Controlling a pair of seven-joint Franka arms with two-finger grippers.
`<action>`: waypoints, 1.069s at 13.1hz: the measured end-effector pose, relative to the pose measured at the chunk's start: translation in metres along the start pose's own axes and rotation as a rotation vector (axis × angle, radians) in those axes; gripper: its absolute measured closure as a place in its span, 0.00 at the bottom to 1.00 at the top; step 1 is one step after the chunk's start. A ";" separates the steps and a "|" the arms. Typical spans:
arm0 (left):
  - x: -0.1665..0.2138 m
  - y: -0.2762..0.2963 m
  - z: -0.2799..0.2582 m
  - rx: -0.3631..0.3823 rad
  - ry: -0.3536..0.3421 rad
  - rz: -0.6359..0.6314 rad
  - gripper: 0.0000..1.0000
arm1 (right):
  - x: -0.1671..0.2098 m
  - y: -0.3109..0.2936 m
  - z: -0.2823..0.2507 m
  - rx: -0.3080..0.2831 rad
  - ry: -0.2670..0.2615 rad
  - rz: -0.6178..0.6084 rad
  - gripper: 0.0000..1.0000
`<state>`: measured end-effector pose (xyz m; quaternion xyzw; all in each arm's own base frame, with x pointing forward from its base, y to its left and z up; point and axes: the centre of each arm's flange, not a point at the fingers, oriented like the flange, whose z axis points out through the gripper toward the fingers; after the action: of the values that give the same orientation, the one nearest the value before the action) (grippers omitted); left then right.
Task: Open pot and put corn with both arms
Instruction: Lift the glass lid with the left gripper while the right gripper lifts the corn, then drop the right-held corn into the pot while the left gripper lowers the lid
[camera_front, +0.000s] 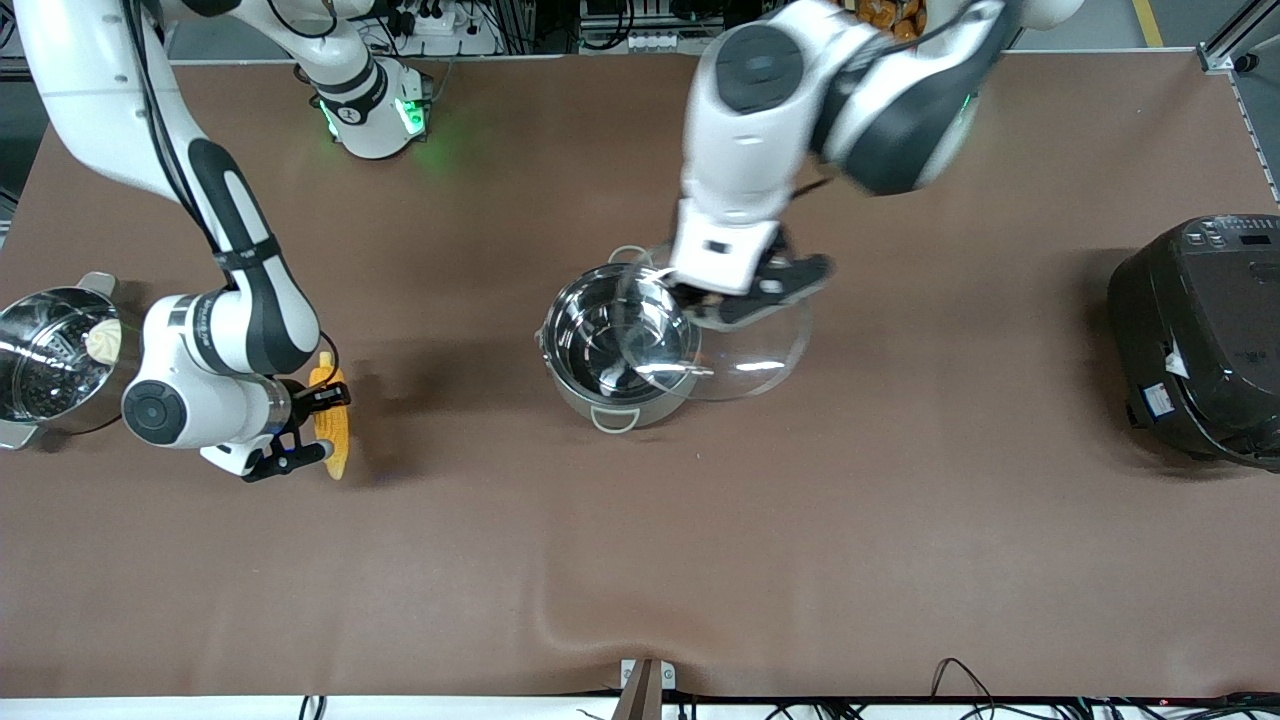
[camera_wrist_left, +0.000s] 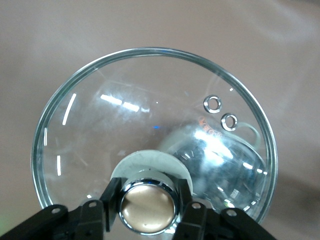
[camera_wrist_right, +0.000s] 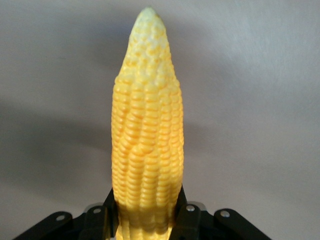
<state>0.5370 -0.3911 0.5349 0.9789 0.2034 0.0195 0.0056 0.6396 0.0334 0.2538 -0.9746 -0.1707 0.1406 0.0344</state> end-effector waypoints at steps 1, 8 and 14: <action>0.023 -0.031 -0.005 0.014 0.001 0.033 0.50 | 0.003 -0.012 -0.016 -0.005 0.000 -0.037 0.60; 0.095 -0.204 0.096 0.163 -0.138 0.084 0.50 | 0.021 -0.142 -0.095 -0.050 -0.019 -0.267 0.61; 0.090 -0.258 0.209 0.100 -0.086 0.122 0.50 | 0.017 -0.329 -0.107 -0.083 0.025 -0.296 0.61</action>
<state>0.5252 -0.1196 0.3245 0.9885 0.1437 -0.0325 -0.0355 0.5796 0.3464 0.3897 -0.9410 -0.3178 0.1147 0.0166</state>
